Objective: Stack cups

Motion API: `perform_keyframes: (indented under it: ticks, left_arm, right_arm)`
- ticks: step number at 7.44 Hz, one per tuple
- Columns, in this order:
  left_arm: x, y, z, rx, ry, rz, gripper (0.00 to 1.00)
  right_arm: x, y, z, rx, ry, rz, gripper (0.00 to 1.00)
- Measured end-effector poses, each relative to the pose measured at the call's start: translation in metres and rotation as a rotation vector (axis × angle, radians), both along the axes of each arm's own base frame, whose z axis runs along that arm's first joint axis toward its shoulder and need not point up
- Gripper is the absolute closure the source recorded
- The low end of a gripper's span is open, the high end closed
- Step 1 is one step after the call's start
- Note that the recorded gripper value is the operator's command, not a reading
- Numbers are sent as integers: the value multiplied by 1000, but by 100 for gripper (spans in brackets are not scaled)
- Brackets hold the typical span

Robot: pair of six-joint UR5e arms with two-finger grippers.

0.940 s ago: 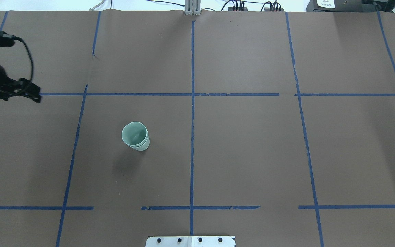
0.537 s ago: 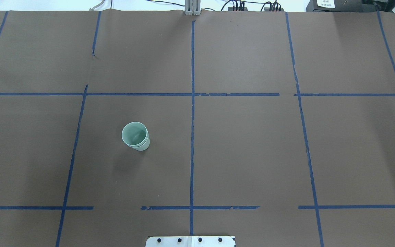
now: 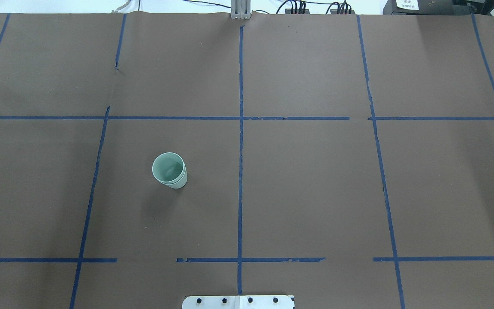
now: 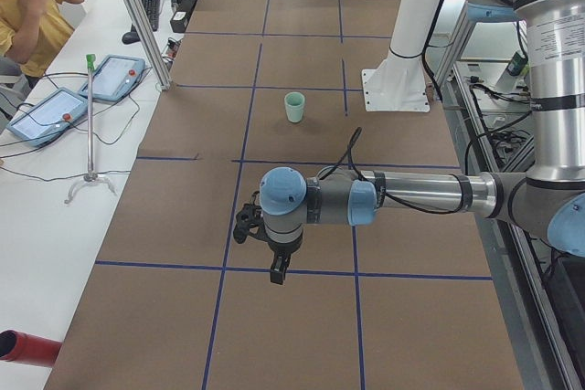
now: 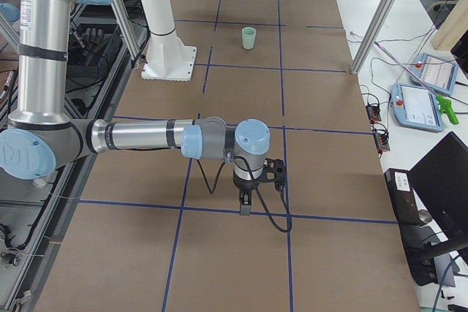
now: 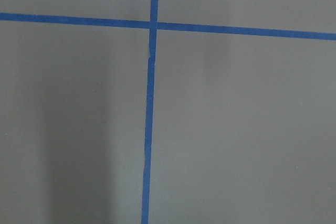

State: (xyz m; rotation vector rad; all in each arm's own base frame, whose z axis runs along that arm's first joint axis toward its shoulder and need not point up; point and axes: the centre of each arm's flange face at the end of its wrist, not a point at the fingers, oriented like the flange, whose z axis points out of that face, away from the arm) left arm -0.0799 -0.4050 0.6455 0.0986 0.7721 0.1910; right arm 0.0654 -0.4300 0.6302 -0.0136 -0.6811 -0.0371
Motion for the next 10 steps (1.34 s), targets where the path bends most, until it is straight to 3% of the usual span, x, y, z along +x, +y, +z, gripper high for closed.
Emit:
perform_keyframes:
  ticks: [10]
  left_arm:
    - [-2,7,5,2,-3,6,0]
  right_arm:
    - [0,0,0,0,0,0,0]
